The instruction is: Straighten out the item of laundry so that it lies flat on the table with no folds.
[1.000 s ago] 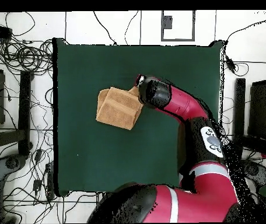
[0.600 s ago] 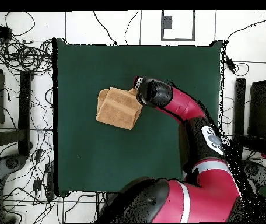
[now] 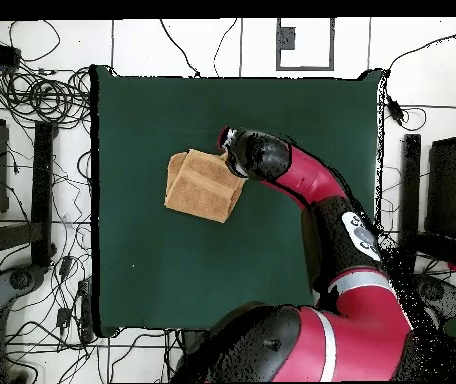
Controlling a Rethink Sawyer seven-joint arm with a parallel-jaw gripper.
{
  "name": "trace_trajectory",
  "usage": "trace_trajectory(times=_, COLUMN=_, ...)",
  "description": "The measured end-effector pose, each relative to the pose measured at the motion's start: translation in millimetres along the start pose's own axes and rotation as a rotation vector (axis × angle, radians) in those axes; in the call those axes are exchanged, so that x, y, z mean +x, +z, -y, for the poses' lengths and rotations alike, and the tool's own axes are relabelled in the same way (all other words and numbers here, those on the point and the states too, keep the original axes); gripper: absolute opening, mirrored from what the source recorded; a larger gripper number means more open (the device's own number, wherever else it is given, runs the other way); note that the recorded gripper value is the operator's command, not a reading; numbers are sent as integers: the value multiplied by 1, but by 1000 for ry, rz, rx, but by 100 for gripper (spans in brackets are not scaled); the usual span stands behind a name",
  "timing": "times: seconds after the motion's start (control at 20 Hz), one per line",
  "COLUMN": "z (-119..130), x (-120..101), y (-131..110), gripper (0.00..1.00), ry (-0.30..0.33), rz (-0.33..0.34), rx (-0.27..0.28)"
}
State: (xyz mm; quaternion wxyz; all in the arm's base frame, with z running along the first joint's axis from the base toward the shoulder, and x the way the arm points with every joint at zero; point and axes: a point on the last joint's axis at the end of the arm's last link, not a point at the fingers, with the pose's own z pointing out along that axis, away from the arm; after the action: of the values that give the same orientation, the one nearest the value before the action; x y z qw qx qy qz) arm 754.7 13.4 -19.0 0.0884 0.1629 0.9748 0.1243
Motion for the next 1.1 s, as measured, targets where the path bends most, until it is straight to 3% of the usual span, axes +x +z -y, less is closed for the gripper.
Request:
trace_trajectory(times=0.55, z=-13, x=16, y=15, gripper=100, ry=-5, rz=-52, rx=-25)
trace_trajectory(times=1.1, z=-24, x=20, y=5, gripper=100, ry=-35, rz=-90, rx=-10)
